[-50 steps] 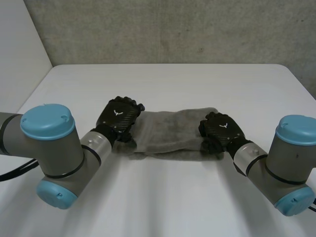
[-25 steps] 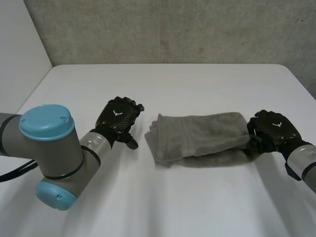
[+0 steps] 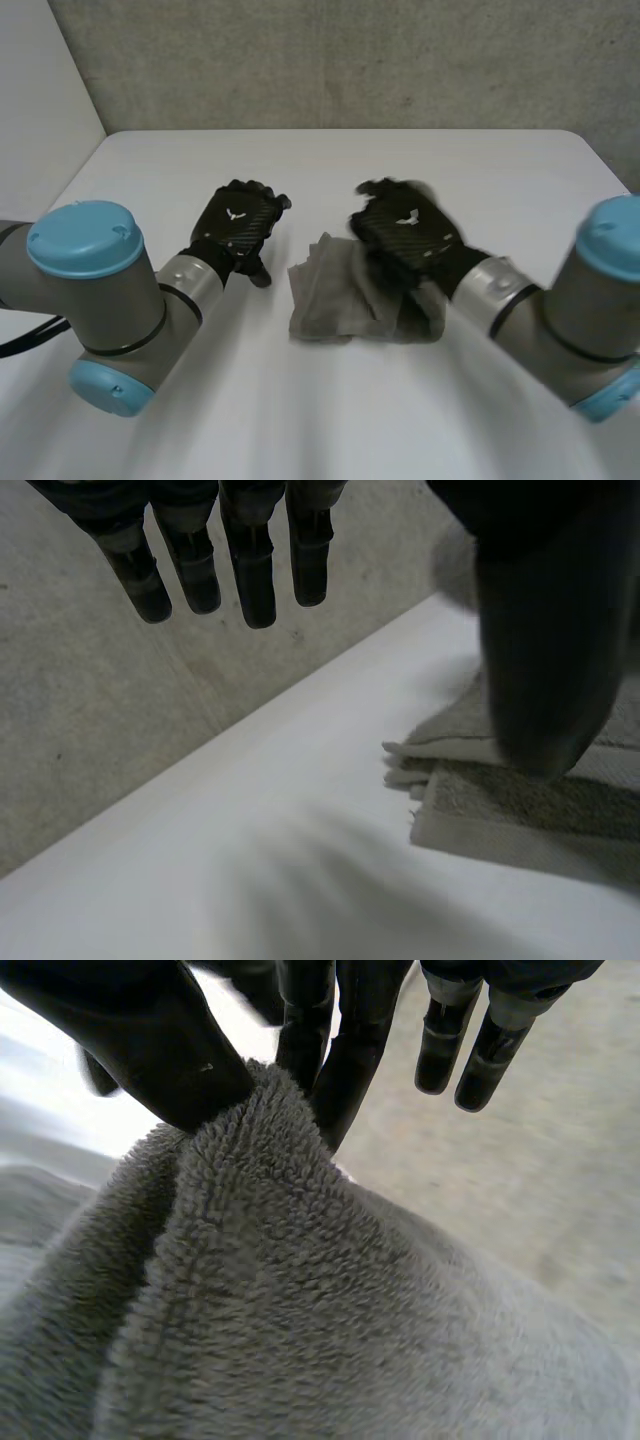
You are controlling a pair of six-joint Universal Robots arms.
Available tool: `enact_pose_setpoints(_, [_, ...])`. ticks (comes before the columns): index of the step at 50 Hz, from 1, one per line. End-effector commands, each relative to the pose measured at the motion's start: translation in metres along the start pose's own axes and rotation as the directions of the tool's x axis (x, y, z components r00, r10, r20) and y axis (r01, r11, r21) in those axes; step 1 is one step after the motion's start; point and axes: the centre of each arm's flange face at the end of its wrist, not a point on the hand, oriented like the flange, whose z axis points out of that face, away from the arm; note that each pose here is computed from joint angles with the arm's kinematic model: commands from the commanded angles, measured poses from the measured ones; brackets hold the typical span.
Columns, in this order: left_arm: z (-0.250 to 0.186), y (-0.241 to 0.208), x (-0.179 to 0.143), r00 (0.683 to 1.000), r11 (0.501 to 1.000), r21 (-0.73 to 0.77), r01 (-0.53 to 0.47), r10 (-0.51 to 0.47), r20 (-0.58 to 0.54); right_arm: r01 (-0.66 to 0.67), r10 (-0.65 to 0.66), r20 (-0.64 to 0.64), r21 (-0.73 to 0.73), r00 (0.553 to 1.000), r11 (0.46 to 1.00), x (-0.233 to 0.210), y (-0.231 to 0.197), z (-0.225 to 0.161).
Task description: Fold the towel.
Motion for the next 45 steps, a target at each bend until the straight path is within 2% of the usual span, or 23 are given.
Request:
enact_pose_setpoints(1, [-0.001, -0.003, 0.000, 1.000, 1.000, 0.014, -0.001, 0.001, 0.005, -0.012, 0.013, 0.011, -0.037, 1.000, 0.999, -0.013, 0.011, 0.002])
enact_pose_setpoints(4, [-0.002, -0.002, 0.001, 1.000, 1.000, 0.012, -0.001, 0.001, 0.003, -0.016, 0.015, -0.011, -0.053, 1.000, 0.998, -0.008, 0.015, -0.002])
enact_pose_setpoints(7, [-0.001, -0.004, 0.001, 1.000, 1.000, 0.018, -0.004, 0.004, 0.001, -0.011, 0.005, -0.085, -0.075, 0.996, 0.997, 0.013, 0.018, -0.011])
enact_pose_setpoints(12, [0.001, -0.010, 0.004, 1.000, 0.999, 0.040, -0.007, 0.008, -0.006, -0.014, -0.013, -0.245, -0.107, 0.969, 0.994, 0.065, 0.022, -0.042])
enact_pose_setpoints(31, [0.002, -0.025, 0.029, 0.997, 0.995, 0.095, -0.026, 0.032, -0.064, -0.171, 0.065, -0.420, -0.221, 0.905, 0.960, 0.116, 0.073, -0.107])
enact_pose_setpoints(45, [0.019, -0.018, 0.111, 0.967, 0.991, 0.134, -0.027, 0.061, -0.248, -0.178, 0.053, -0.407, -0.276, 0.912, 0.944, 0.111, 0.087, -0.118])
